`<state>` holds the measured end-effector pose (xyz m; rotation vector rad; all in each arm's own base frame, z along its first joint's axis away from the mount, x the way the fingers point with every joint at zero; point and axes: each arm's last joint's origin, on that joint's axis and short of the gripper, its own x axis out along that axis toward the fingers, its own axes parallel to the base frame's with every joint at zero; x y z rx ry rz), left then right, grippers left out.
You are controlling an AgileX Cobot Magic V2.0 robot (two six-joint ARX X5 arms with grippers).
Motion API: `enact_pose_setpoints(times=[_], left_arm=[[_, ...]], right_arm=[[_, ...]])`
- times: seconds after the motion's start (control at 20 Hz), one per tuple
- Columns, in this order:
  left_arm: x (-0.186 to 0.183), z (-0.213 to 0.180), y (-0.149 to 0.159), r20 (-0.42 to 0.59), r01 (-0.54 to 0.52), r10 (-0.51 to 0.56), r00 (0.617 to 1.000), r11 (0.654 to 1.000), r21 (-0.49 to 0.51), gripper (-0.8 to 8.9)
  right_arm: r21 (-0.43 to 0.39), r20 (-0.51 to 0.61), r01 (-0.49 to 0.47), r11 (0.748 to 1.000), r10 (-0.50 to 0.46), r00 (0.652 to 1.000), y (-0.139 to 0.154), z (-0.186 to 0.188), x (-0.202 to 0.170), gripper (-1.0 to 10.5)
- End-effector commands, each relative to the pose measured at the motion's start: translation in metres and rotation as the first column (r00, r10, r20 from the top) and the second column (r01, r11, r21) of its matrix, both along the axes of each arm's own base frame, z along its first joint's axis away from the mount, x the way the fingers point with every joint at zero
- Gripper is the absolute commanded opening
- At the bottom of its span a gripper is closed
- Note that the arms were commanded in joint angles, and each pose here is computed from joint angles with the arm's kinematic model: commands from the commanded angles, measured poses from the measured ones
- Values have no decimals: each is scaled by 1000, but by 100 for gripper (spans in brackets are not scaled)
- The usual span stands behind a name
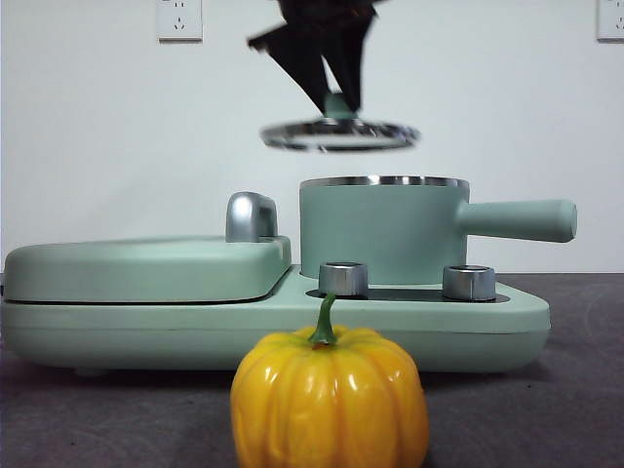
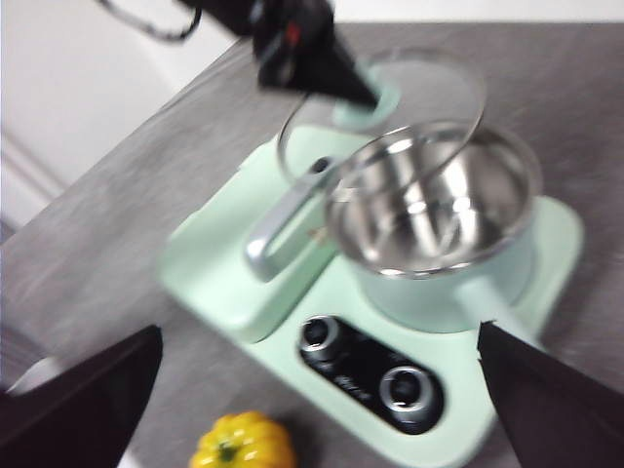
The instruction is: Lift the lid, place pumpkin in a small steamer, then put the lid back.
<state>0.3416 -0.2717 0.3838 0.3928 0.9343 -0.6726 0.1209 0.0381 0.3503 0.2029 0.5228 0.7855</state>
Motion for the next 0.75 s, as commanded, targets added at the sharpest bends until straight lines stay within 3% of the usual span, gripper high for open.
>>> enact_pose_setpoints(times=[0.05,0.15,0.45,0.55,0.75], left_arm=[[-14,39,25,73,-41,46,996,997,-68,17],[-16,54,46,102,-79,89,991,992,-93,16],[-23,91,108,164,-213,239,957,963,-162,16],[-23,98,125,176,-254,285,942,951,-178,15],[-19,102,146,175,-323,359,917,924,-205,15]], right_arm=[[10,-28,-61,998,61,998,11,13,4,514],[6,-84,-130,992,130,988,25,19,10,514],[-123,-260,-278,953,239,936,91,11,20,514],[-175,-325,-330,928,262,909,117,-3,21,514],[-327,-407,-411,851,266,874,167,-38,19,515]])
